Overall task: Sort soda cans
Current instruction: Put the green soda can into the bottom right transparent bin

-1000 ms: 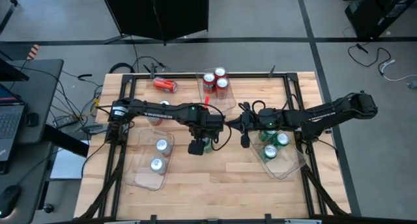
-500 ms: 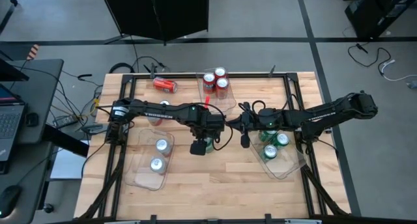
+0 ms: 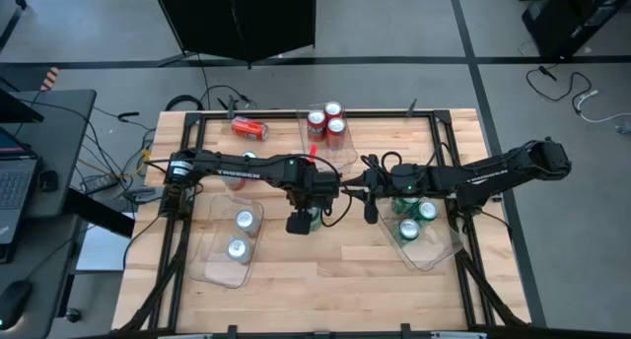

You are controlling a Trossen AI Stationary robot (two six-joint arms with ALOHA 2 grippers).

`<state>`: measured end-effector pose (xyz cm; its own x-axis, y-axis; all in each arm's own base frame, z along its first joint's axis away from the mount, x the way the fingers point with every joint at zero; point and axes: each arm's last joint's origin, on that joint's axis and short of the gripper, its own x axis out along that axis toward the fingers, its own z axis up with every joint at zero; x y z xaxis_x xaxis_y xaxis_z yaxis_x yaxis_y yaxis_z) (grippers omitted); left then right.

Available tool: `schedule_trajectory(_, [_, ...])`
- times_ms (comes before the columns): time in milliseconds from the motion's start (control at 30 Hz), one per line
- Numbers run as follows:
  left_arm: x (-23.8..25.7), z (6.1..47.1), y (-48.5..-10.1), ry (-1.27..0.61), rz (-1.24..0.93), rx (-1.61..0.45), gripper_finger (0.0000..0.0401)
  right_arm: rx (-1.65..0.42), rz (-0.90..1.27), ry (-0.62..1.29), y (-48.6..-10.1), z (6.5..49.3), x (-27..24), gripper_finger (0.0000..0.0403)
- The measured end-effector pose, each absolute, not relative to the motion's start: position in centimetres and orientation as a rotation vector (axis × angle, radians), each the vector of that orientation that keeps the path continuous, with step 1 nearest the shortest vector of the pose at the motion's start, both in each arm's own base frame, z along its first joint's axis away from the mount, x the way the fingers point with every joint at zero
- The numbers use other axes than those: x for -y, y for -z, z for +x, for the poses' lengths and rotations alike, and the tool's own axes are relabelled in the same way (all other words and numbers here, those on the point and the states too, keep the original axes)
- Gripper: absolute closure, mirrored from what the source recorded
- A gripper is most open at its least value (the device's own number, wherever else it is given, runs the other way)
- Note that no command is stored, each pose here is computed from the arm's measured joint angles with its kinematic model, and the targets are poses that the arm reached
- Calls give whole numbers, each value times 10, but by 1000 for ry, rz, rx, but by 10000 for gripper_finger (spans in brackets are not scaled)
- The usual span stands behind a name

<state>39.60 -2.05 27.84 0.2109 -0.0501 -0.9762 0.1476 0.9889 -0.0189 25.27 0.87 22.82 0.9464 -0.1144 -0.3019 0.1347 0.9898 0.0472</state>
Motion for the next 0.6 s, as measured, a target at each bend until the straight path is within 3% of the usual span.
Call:
schedule_trajectory(233, [25, 396, -288, 146, 94, -1334, 146, -303, 68, 127, -228, 253, -9, 262])
schedule_trajectory(600, [25, 396, -267, 147, 98, -1351, 146, -303, 68, 127, -228, 253, -9, 211])
